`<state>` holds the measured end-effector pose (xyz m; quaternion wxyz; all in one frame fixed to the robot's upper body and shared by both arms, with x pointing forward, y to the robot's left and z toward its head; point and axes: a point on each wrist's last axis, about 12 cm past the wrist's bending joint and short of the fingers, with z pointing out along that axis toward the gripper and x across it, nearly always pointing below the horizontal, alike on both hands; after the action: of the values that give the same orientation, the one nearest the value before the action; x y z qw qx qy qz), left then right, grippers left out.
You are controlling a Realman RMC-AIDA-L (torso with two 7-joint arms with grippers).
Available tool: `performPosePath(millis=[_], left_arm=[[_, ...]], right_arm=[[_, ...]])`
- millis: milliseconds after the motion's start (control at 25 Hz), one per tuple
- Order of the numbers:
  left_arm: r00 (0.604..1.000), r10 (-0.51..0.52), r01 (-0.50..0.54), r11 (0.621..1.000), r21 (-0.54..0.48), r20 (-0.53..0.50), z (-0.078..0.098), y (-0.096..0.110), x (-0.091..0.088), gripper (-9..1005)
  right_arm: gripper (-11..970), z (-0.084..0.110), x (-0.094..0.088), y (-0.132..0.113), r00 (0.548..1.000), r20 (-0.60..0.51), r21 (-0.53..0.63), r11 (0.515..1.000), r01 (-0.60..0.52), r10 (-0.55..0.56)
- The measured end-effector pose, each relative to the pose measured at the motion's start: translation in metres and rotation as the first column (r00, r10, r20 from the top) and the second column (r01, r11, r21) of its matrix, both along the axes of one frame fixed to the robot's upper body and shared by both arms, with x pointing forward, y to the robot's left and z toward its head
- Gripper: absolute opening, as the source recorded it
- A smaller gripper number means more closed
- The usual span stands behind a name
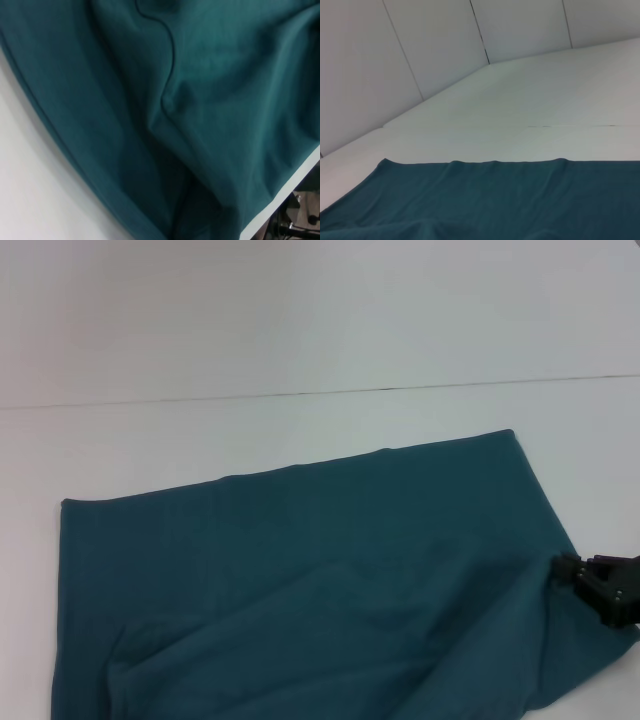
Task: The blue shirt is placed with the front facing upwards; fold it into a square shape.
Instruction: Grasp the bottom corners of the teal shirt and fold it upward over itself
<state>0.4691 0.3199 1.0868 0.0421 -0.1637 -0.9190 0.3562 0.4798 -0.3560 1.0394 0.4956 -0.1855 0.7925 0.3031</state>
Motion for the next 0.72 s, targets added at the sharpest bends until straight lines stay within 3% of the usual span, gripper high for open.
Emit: performPosePath(millis=[720], left_arm=[[1.000,-0.014,0.015,0.999,0.050,-0.009,0.001,-0.015,0.015,918]], right_arm=[[37,0.002,0.002,-0.001,1.000,0.007,0.000,1.000,0.004,-0.004]])
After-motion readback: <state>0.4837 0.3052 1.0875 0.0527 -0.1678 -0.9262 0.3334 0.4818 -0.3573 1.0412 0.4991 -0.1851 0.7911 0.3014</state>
